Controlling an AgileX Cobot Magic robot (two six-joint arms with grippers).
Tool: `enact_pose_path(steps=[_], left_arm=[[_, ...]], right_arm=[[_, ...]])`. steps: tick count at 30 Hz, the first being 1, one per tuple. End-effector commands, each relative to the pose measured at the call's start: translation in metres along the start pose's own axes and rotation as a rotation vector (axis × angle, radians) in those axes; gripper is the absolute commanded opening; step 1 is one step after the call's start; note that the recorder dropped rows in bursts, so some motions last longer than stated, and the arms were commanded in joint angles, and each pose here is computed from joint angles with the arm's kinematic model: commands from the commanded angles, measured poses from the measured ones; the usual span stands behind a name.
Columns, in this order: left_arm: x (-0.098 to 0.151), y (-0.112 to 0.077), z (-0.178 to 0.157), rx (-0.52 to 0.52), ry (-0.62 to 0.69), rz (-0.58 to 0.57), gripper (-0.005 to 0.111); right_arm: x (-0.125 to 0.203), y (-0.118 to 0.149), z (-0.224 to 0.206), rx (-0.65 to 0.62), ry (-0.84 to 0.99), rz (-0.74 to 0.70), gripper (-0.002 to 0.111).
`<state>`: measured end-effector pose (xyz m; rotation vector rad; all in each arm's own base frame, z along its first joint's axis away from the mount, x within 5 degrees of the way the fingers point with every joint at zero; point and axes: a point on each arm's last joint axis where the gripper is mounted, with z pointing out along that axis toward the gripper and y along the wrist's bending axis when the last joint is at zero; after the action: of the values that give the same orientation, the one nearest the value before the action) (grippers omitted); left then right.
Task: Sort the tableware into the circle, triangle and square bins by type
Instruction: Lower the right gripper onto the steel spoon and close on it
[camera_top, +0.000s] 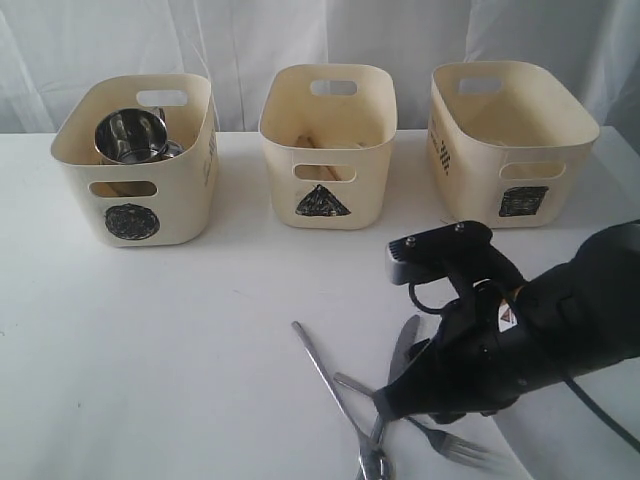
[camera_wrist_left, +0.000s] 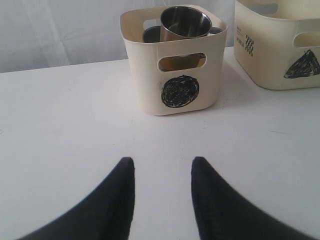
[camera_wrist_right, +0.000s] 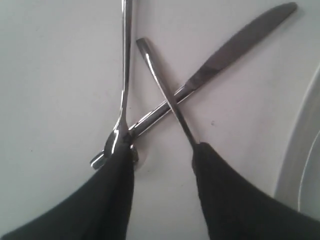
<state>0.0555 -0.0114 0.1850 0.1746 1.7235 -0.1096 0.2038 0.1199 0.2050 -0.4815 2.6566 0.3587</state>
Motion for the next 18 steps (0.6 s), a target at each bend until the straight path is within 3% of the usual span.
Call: enact_pose_path(steps=[1, 10, 18], left_arm=[[0.0, 0.0, 0.0, -0.002, -0.008, -0.004, 0.042], [0.0, 0.0, 0.0, -0.002, -0.008, -0.004, 0.042], [0.0, 0.0, 0.0, -0.002, -0.008, -0.004, 0.042]], right_arm=[[0.004, 0.012, 0.005, -0.009, 0.059, -0.06, 0.039], [-0.023, 0.035, 0.019, 0.075, 0.281, -0.275, 0.039], [-0.031, 0.051, 0.02, 0.164, 0.335, -0.34, 0.039]])
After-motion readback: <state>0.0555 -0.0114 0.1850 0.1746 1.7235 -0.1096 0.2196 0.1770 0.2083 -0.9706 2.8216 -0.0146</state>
